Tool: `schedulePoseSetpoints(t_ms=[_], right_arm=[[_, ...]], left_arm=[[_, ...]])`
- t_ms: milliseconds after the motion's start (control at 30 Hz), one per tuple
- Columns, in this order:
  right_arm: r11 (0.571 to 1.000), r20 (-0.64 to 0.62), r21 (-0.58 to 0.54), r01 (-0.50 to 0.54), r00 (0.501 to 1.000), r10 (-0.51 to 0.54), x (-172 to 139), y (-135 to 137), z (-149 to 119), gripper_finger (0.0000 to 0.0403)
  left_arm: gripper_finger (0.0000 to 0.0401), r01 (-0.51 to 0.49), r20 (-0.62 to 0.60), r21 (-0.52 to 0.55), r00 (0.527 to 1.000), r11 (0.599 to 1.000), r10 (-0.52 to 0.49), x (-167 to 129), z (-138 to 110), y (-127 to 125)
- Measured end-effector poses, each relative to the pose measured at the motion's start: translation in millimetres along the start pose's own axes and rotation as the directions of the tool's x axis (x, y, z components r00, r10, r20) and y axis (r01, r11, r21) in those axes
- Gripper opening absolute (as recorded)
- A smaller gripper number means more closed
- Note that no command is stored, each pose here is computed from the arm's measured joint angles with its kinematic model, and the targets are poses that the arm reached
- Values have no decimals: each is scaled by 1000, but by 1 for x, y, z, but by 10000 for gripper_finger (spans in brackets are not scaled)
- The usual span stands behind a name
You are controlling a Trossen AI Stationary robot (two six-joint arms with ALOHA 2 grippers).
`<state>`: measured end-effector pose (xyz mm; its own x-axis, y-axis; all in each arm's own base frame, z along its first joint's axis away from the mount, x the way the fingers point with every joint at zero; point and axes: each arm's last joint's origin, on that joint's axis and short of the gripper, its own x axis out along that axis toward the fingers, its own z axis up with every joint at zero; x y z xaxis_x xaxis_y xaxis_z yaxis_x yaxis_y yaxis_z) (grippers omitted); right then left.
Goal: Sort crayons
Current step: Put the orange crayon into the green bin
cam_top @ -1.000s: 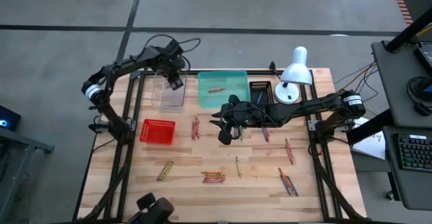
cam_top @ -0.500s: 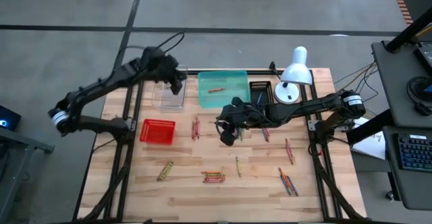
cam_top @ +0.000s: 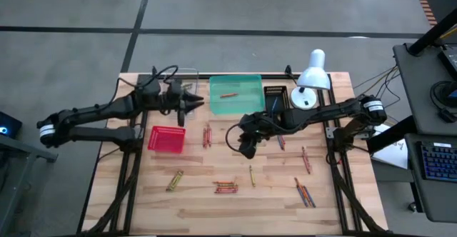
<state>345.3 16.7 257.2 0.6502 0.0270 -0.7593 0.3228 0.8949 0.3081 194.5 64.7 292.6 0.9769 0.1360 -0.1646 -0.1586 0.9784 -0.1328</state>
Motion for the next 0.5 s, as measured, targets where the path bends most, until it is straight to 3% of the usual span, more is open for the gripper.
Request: schedulePoseSetpoints(t_ms=[267,500], right_arm=[[994,-78,-44,-100,992,96,0,6,-6,73],[999,-243,-15,-53,969,48,-3,16,-30,68]], left_arm=[[73,100,-16,17,995,995,-100,8,-8,-20],[70,137,-45,53,990,989,-134,17,-14,-41]])
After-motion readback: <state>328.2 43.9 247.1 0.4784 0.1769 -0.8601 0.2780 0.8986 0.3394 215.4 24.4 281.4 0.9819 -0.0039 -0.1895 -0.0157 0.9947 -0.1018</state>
